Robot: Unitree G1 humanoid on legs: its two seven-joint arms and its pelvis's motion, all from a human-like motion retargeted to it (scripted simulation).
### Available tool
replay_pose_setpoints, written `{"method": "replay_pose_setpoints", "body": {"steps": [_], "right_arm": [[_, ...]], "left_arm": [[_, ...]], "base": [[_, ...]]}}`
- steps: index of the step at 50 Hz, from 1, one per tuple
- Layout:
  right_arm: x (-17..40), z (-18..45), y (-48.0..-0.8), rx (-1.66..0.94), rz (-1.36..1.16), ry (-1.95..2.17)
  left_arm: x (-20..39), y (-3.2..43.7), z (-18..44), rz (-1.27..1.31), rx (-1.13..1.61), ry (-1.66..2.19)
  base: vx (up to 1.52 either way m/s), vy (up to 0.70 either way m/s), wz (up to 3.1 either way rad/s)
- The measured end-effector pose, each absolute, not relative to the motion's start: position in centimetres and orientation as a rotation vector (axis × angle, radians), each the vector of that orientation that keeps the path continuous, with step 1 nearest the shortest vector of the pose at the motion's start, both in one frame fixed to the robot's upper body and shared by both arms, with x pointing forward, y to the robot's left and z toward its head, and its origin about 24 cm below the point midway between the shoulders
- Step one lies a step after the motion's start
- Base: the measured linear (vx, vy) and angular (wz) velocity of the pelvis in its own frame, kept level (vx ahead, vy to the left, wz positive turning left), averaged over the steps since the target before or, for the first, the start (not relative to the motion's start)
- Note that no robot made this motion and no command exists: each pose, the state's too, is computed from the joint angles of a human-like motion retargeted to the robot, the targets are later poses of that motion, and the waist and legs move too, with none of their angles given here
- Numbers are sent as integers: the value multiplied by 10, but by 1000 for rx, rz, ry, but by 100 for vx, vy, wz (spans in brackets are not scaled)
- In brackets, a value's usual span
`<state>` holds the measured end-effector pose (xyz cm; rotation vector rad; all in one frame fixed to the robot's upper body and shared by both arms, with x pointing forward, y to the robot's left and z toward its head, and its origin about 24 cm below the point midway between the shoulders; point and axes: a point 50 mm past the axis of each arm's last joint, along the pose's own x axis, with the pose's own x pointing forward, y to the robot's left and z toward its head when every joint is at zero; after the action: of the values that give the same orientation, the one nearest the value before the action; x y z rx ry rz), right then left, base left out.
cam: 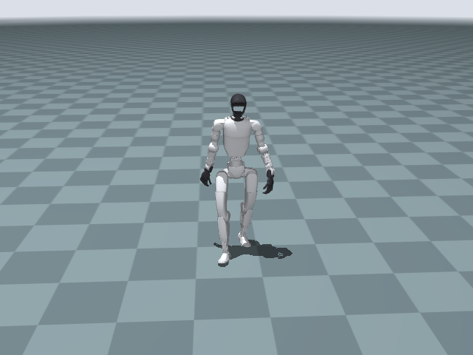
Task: Walk run
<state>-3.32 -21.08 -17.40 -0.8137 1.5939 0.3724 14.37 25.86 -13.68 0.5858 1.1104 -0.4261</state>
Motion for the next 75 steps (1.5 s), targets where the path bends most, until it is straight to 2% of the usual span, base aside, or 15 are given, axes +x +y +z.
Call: {"method": "replay_pose_setpoints", "body": {"steps": [5,13,20,25,33,38,42,48,55,61,70,75], "right_arm": [[-37,-173,-211,-850,428,1599],[-26,-175,-209,-814,341,1579],[27,-173,-224,-931,343,1449],[77,-165,-233,-1086,266,1278],[115,-156,-233,-1143,215,1139],[95,-161,-231,-1171,274,1212],[54,-171,-226,-1026,377,1377],[0,-174,-222,-920,335,1583],[10,-172,-228,-1031,372,1550],[21,-173,-223,-1084,328,1462],[-6,-173,-222,-1074,336,1537],[-1,-172,-225,-1048,352,1562]], "left_arm": [[125,243,-148,-478,567,1168],[24,225,-173,-509,452,1499],[-29,219,-172,-525,344,1679],[-33,217,-173,-486,336,1689],[-14,215,-175,-501,361,1631],[1,219,-174,-548,377,1607],[20,226,-173,-551,473,1541],[47,227,-170,-489,519,1396],[50,235,-169,-386,442,1414],[51,247,-166,-404,536,1420],[45,240,-168,-447,537,1419],[34,225,-173,-402,471,1442]], "base": [[67,-7,38],[67,-11,35],[41,-7,29],[24,-4,-18],[36,0,-51],[45,8,-19],[54,10,-14],[38,7,-64],[26,5,-73],[15,-1,-36],[23,-6,10],[15,-9,27]]}}
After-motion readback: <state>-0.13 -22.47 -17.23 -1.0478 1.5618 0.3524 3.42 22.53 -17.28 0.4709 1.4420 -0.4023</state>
